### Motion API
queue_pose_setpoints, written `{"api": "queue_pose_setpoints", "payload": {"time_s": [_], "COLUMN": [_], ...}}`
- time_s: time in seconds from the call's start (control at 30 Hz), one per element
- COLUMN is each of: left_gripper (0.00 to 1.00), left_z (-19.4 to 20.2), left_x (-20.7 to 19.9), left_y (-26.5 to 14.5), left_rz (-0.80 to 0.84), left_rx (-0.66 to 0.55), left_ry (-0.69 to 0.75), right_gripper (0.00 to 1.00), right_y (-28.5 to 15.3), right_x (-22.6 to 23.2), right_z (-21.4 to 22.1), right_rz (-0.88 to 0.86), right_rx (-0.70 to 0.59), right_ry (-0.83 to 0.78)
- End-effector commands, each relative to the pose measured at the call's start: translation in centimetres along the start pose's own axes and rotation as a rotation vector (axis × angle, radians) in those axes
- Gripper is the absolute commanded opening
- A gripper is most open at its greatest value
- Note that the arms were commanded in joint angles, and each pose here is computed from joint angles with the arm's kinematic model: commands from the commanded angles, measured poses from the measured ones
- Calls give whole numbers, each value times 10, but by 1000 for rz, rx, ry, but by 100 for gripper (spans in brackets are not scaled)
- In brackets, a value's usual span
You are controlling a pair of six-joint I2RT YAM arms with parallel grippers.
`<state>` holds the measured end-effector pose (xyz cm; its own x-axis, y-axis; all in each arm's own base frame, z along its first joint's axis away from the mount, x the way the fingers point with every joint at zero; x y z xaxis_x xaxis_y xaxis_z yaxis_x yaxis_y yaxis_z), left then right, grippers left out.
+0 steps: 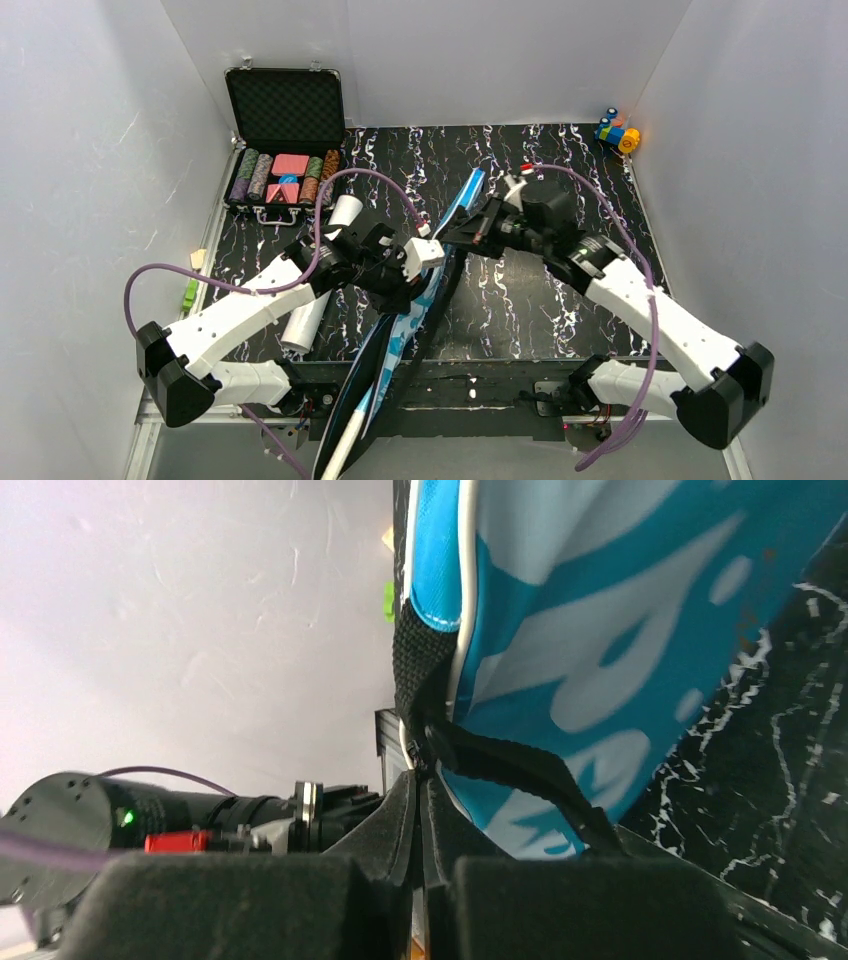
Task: Pack up the badminton gear
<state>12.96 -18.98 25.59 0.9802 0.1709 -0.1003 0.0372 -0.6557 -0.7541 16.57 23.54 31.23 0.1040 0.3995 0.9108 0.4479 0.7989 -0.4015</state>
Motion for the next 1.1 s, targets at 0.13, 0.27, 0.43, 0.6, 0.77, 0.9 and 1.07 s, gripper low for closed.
{"api": "queue_pose_setpoints", "payload": {"time_s": [0.13, 0.27, 0.43, 0.6, 0.77, 0.9, 1.07], "left_gripper": [0, 0, 0, 0, 0, 0, 0], "left_z": [-36, -39, -41, -41, -40, -39, -40], "left_x": [18, 20, 22, 22, 21, 21, 20], "left_y": [-13, -11, -8, -5, -5, -6, -6], "left_rz": [-120, -113, -101, -94, -88, -84, -76], "left_rx": [-188, -182, -174, -167, -161, -158, -157], "left_ry": [104, 101, 98, 93, 92, 93, 95], "right_gripper": [13, 28, 39, 42, 44, 44, 44], "right_y": [-28, -25, -29, -32, -32, -31, -24], "right_x": [-27, -33, -31, -23, -13, -4, 6], "right_z": [8, 9, 7, 2, -10, -22, -34], "right_rz": [47, 42, 31, -30, -90, -120, -114], "right_rx": [134, 139, 120, 79, 23, -26, -55], "right_ry": [31, 38, 16, -3, -7, 14, 3]}}
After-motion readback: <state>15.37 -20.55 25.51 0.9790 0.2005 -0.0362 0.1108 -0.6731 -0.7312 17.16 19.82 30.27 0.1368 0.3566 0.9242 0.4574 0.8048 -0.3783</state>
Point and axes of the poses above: each gripper's point midway between its finger pads, its own y axis out along the fingers, its own x axis along the line the jaws close on, z = x × y, the point moved 9 cm from there along -y, back along the fingers, and after that the axes turned 10 degrees about y, right-handed, at the moved point
